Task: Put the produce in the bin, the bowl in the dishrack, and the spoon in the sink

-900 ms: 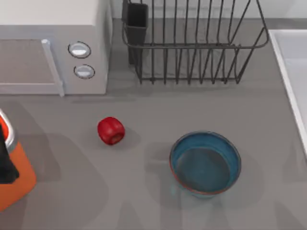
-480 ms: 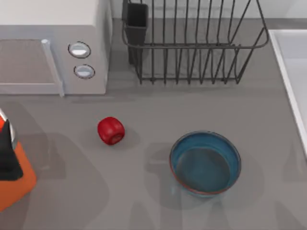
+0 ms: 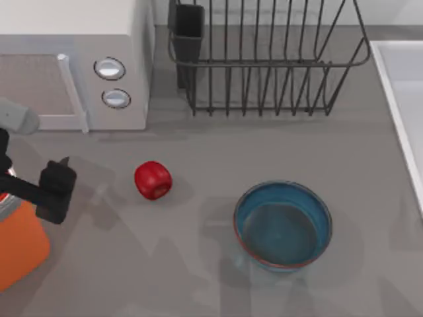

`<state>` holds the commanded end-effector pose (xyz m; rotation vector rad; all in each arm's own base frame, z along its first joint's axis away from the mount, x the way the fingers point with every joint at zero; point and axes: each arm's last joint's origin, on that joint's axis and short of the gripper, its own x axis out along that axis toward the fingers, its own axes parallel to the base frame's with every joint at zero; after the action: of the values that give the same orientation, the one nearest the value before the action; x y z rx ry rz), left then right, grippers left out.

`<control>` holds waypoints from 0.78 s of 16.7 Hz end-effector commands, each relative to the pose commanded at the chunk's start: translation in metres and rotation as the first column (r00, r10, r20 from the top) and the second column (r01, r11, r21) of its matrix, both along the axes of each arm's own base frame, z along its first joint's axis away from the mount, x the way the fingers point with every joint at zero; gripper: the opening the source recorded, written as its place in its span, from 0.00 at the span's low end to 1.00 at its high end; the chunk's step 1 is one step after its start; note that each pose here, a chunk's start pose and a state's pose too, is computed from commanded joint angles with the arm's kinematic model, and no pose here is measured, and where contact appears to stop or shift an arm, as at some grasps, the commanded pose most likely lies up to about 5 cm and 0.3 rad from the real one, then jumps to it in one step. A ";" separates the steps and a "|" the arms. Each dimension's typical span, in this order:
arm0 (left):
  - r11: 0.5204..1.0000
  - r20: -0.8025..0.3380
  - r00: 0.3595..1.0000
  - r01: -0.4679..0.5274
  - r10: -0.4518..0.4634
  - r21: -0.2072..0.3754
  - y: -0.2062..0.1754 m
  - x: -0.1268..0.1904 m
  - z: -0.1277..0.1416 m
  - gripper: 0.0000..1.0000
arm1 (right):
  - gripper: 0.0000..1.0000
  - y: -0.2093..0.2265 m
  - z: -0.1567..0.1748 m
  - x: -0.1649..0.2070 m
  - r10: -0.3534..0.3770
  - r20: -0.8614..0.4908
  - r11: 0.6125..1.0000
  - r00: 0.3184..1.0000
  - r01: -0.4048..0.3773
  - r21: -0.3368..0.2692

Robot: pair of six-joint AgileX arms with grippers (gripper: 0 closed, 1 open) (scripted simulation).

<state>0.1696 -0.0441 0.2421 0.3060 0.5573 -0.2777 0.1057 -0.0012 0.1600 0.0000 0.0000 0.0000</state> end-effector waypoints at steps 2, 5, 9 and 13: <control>0.994 -0.128 0.989 0.080 -0.070 0.075 -0.018 0.026 0.009 1.00 | 1.00 0.000 0.000 0.000 0.000 0.000 1.000 1.000 0.000 0.000; 0.963 -0.319 0.935 0.213 -0.152 0.166 -0.050 0.068 0.012 1.00 | 1.00 0.000 0.000 0.000 0.000 0.000 1.000 1.000 0.000 0.000; 0.896 -0.543 0.815 0.378 -0.202 0.234 -0.096 0.119 -0.003 1.00 | 1.00 0.000 0.000 0.000 0.000 0.000 1.000 1.000 0.000 0.000; 0.834 -0.701 0.686 0.492 -0.194 0.251 -0.132 0.155 -0.030 1.00 | 1.00 0.000 0.000 0.000 0.000 0.000 1.000 1.000 0.000 0.000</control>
<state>0.3249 -0.1762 0.2125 0.7643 1.2766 -0.6609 0.1057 -0.0012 0.1600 0.0000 0.0000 0.0000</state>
